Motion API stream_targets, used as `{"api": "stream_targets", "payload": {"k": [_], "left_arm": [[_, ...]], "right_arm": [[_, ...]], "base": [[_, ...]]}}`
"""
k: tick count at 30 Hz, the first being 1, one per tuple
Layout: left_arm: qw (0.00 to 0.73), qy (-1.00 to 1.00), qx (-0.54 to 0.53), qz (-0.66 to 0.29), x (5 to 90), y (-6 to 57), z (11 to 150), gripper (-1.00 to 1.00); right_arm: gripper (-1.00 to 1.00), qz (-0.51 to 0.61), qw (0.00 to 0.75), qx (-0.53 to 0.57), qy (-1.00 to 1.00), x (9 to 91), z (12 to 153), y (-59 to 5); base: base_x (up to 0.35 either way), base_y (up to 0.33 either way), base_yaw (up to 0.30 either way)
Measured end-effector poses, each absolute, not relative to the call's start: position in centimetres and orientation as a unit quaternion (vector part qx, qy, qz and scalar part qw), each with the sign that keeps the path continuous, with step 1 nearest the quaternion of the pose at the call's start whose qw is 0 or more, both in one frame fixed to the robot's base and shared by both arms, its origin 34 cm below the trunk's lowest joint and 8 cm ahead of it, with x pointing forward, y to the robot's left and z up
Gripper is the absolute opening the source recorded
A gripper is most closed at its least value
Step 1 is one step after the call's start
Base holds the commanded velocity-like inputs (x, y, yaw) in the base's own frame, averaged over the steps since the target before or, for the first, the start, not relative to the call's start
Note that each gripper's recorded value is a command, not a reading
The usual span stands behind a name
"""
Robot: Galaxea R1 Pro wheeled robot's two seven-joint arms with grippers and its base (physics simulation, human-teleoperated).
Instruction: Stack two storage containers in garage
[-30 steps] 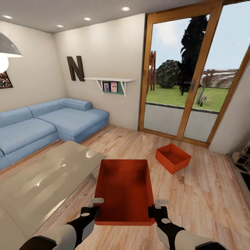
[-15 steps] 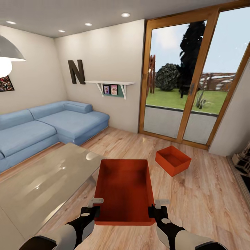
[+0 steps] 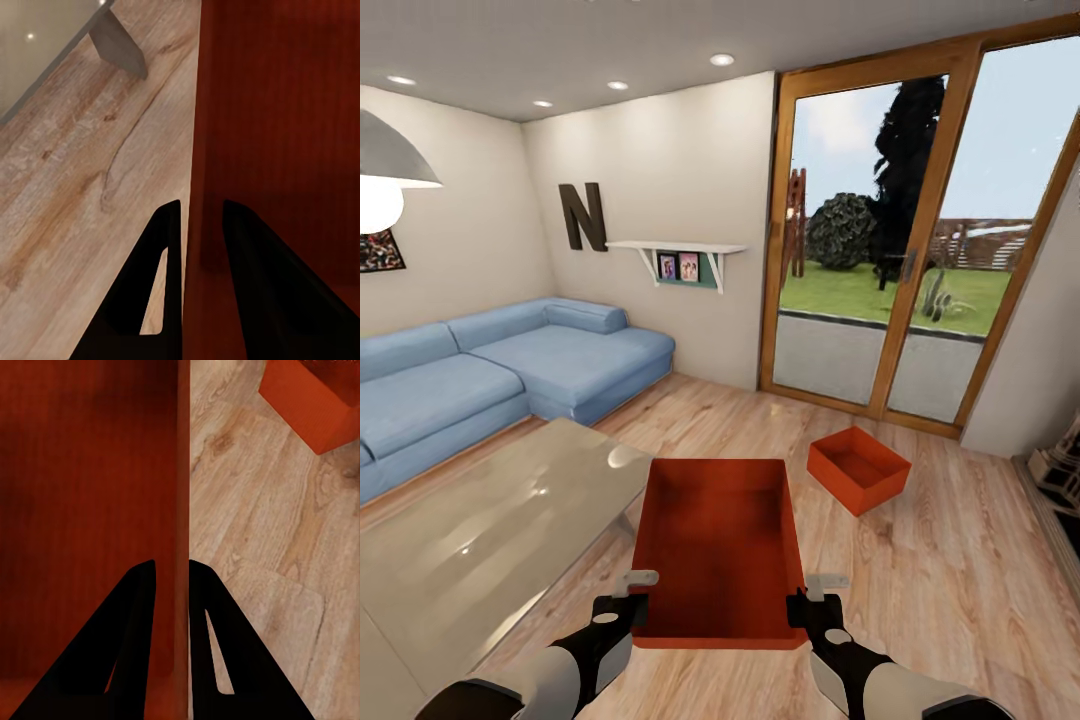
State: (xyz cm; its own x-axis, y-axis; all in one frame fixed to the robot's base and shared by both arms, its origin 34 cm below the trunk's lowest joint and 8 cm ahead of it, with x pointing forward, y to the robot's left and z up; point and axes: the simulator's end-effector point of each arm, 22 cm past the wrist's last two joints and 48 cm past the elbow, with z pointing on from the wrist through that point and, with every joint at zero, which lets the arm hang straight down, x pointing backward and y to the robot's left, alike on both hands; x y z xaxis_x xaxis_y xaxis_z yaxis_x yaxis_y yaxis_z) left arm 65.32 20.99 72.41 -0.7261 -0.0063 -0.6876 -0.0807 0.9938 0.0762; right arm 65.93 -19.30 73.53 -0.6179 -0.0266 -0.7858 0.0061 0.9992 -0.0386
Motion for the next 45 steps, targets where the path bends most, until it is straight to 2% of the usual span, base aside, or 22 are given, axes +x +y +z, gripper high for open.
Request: {"api": "stream_targets", "payload": {"k": [45], "left_arm": [[0.403,0.914,-0.025,0.049,66.7,21.0,76.2,-1.00]], "right_arm": [[-1.00,-0.019,0.470,-0.005,0.883,67.3,77.4,-19.3]], "base": [[0.000,0.000,0.000]]}}
